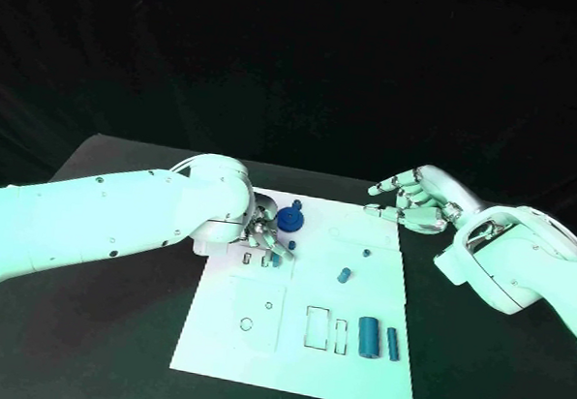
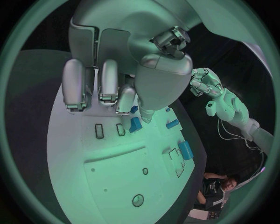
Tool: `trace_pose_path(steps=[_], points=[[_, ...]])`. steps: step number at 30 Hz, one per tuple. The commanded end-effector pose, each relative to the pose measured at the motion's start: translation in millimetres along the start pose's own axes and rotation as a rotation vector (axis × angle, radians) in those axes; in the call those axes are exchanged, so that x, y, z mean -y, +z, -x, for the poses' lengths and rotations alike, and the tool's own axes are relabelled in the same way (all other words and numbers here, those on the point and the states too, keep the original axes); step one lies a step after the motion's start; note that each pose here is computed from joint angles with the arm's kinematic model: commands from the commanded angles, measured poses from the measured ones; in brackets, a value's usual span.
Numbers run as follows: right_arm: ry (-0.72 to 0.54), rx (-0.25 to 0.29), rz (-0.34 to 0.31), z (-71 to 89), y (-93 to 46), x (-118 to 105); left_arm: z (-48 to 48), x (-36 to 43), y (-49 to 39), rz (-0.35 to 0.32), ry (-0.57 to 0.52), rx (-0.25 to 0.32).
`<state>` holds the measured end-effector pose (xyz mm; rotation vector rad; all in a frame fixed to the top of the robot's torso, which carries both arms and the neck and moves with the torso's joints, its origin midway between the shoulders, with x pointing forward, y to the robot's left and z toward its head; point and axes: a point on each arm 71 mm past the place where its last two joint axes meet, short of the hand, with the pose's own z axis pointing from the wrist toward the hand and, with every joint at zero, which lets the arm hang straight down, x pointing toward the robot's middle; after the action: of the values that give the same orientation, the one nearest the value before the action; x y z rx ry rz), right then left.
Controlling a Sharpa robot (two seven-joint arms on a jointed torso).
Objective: Assemble the parts on the task board
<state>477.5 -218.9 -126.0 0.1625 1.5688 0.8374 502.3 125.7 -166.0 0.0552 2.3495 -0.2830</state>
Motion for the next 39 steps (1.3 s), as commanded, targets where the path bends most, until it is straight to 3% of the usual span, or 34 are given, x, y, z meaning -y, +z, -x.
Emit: trace_pose_path(steps=[1, 23, 34, 39], points=[[-0.013, -0.006, 0.003, -1.1, 0.3, 0, -1.5, -7.5, -0.4, 0.124, 0.013, -0.019], [-0.015, -0.009, -0.001, -1.5, 0.7, 1, -2.2, -9.3, 0.1, 0.115, -0.016, -0.023], [-0.016, -0.008, -0.004, -2.1, 2.0, 2, -2.0, -17.7, -5.5, 0.097, -0.094, 0.017], [-0.017, -0.007, -0.008, -1.9, 2.3, 4, -0.7, -23.8, -10.6, 0.101, -0.114, 0.068]])
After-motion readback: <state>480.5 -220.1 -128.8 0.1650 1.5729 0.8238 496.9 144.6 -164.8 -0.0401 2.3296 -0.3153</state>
